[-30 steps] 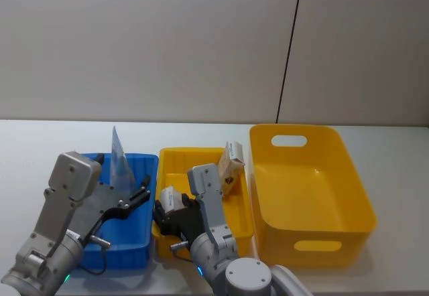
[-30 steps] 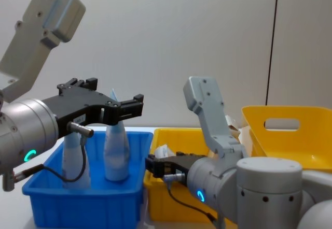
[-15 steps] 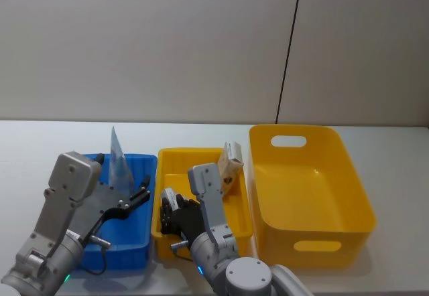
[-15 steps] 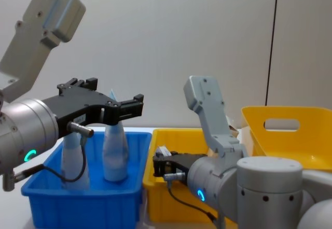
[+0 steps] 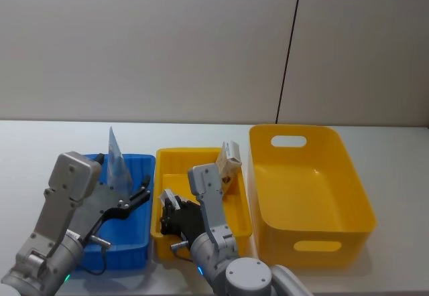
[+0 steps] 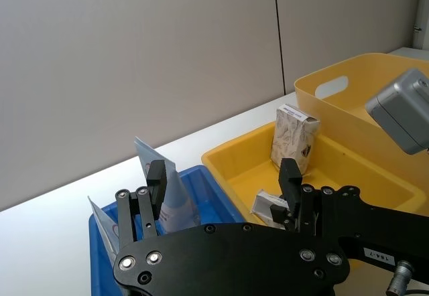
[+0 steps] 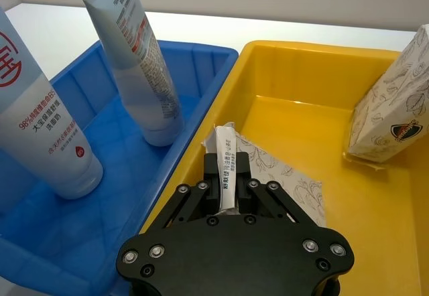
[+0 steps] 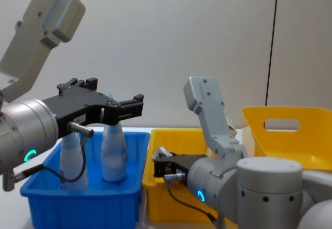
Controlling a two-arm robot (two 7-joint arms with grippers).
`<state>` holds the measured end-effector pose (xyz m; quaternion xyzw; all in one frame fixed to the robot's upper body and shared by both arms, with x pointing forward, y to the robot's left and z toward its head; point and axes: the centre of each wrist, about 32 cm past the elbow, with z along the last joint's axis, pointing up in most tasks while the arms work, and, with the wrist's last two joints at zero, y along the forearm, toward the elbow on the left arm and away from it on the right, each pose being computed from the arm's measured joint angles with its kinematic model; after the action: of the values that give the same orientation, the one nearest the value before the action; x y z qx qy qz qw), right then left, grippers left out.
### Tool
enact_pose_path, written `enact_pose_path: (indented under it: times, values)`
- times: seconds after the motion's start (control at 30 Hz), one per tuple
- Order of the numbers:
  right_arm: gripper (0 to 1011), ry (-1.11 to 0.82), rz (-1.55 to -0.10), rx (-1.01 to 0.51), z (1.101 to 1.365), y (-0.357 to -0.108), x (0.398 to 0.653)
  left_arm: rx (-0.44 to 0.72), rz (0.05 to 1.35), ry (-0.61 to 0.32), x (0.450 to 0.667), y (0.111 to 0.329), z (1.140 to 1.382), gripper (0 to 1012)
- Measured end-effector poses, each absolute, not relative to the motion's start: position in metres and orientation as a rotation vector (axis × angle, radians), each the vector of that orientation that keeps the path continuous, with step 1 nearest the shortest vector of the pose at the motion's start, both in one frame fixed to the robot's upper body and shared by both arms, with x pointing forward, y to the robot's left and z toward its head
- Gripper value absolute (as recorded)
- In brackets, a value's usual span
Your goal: Bimanual collaborative sorting of washing and personal care products
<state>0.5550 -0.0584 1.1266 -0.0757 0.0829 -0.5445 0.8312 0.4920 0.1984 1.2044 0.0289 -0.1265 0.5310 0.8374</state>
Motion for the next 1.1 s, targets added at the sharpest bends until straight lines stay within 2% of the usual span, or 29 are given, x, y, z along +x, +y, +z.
enact_pose_path:
  times: [0.57,1.1]
  values:
    - [110,0.177,-1.157,-0.162,1.128,-0.061,0.554,0.061,1.124,-0.268,0.492,0.198,1.204,1002]
    - [96,0.106,-1.234,-0.132,1.149,-0.091,0.550,0.061,1.124,-0.268,0.492,0.198,1.204,1002]
